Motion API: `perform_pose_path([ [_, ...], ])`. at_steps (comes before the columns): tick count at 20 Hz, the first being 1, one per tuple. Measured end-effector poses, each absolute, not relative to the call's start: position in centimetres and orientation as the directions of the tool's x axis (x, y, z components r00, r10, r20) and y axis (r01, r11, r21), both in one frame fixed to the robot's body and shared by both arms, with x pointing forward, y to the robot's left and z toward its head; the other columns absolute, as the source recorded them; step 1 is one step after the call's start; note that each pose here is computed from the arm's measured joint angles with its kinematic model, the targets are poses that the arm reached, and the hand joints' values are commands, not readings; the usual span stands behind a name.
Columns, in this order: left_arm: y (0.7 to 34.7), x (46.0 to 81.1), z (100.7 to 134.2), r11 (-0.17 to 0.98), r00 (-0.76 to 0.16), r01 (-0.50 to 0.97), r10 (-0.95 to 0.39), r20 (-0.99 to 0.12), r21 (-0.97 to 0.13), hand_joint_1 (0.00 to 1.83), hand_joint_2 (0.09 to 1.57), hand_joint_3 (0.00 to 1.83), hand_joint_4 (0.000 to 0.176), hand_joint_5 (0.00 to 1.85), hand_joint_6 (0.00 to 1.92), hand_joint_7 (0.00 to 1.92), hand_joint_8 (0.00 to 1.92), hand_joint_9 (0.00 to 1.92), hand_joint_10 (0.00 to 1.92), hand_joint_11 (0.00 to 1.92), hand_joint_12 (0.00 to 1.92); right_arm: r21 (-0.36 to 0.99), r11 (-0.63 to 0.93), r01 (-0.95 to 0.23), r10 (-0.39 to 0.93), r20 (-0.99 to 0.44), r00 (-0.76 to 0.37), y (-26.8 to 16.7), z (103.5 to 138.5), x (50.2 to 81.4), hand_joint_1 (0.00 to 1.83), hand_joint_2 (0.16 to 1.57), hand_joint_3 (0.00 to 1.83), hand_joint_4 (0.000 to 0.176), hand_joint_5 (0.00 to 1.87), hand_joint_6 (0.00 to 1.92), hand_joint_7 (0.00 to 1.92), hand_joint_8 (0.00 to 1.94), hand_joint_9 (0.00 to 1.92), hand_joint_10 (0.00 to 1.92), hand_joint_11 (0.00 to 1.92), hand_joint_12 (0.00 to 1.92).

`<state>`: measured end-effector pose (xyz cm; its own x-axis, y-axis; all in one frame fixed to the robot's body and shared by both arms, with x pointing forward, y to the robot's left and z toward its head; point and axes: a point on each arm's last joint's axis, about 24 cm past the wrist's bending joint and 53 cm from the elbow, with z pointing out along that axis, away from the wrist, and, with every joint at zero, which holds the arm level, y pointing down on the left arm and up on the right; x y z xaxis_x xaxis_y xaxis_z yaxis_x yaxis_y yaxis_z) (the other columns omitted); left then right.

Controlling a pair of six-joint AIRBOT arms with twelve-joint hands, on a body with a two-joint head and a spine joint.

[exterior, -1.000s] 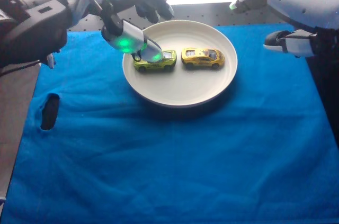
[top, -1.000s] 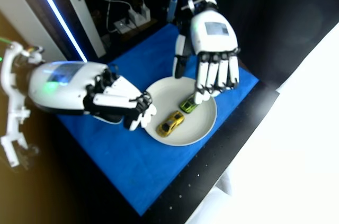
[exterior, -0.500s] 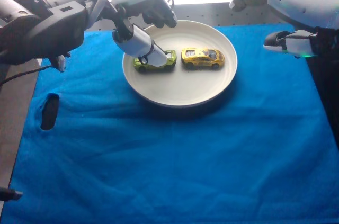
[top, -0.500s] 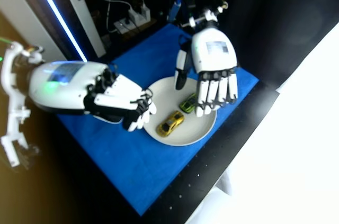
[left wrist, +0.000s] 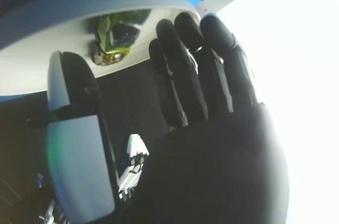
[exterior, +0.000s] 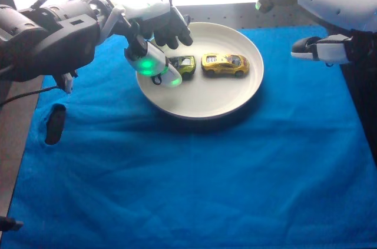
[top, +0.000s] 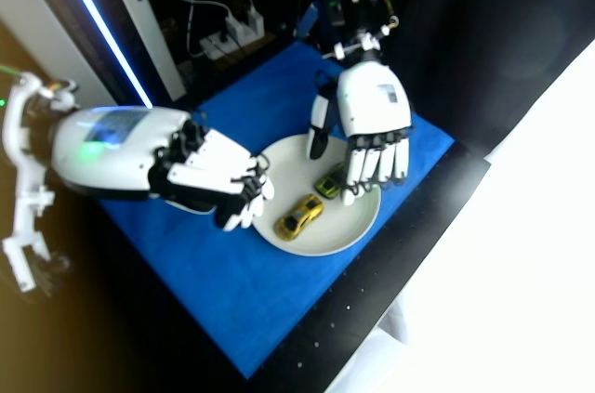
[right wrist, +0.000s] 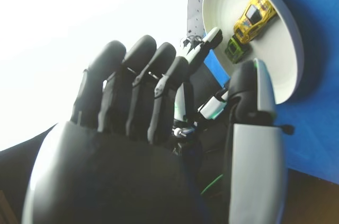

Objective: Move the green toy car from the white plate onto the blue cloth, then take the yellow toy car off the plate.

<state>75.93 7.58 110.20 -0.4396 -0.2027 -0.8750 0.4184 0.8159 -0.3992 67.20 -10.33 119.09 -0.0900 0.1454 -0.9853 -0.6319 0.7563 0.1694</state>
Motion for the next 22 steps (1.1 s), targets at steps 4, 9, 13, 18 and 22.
perform_pose_path([
  [4, 7.5, 76.0, 109.8, 0.822, -0.443, 0.415, -0.191, -0.876, -0.39, 1.0, 0.93, 0.0, 0.0, 0.76, 0.01, 0.85, 0.12, 0.58, 1.01, 0.38, 1.65, 0.167, 0.756, -0.633, 0.144, -0.986, -0.089, -10.3, 119.1, 67.2, 1.09, 0.94, 0.0, 0.0, 0.61, 0.56, 0.56, 0.82, 0.4, 1.25, 0.11, 1.91],
  [9, 7.9, 76.2, 109.0, 0.829, -0.455, 0.396, -0.197, -0.869, -0.395, 1.03, 0.95, 0.0, 0.0, 0.77, 0.0, 0.72, 0.53, 0.58, 1.11, 0.43, 1.66, 0.167, 0.756, -0.633, 0.144, -0.986, -0.089, -10.3, 119.1, 67.2, 1.02, 0.95, 0.0, 0.0, 0.62, 0.47, 0.58, 0.7, 0.33, 1.16, 0.0, 1.89],
  [13, 7.9, 76.2, 108.6, 0.831, -0.459, 0.392, -0.194, -0.867, -0.393, 1.03, 0.98, 0.0, 0.0, 0.79, 0.0, 0.64, 0.92, 0.59, 1.27, 0.49, 1.72, 0.169, 0.755, -0.634, 0.145, -0.985, -0.09, -10.2, 119.1, 67.1, 1.06, 0.95, 0.0, 0.0, 0.63, 0.45, 0.58, 0.8, 0.45, 1.24, 0.26, 1.84],
  [18, 7.9, 76.3, 108.7, 0.83, -0.461, 0.387, -0.204, -0.864, -0.402, 1.08, 0.98, 0.0, 0.0, 0.89, 0.04, 0.76, 0.77, 0.7, 1.16, 0.55, 1.66, 0.169, 0.755, -0.634, 0.144, -0.985, -0.09, -10.2, 119.1, 67.1, 1.08, 0.95, 0.0, 0.0, 0.64, 0.47, 0.58, 0.86, 0.47, 1.28, 0.34, 1.84],
  [22, 7.8, 76.3, 108.6, 0.829, -0.464, 0.385, -0.206, -0.862, -0.405, 1.23, 1.18, 0.0, 0.0, 0.76, 1.05, 0.9, 1.35, 0.94, 1.55, 0.88, 1.9, 0.169, 0.754, -0.634, 0.144, -0.985, -0.09, -10.2, 119.1, 67.1, 1.06, 0.96, 0.0, 0.0, 0.65, 0.48, 0.57, 0.96, 0.46, 1.34, 0.28, 1.88],
])
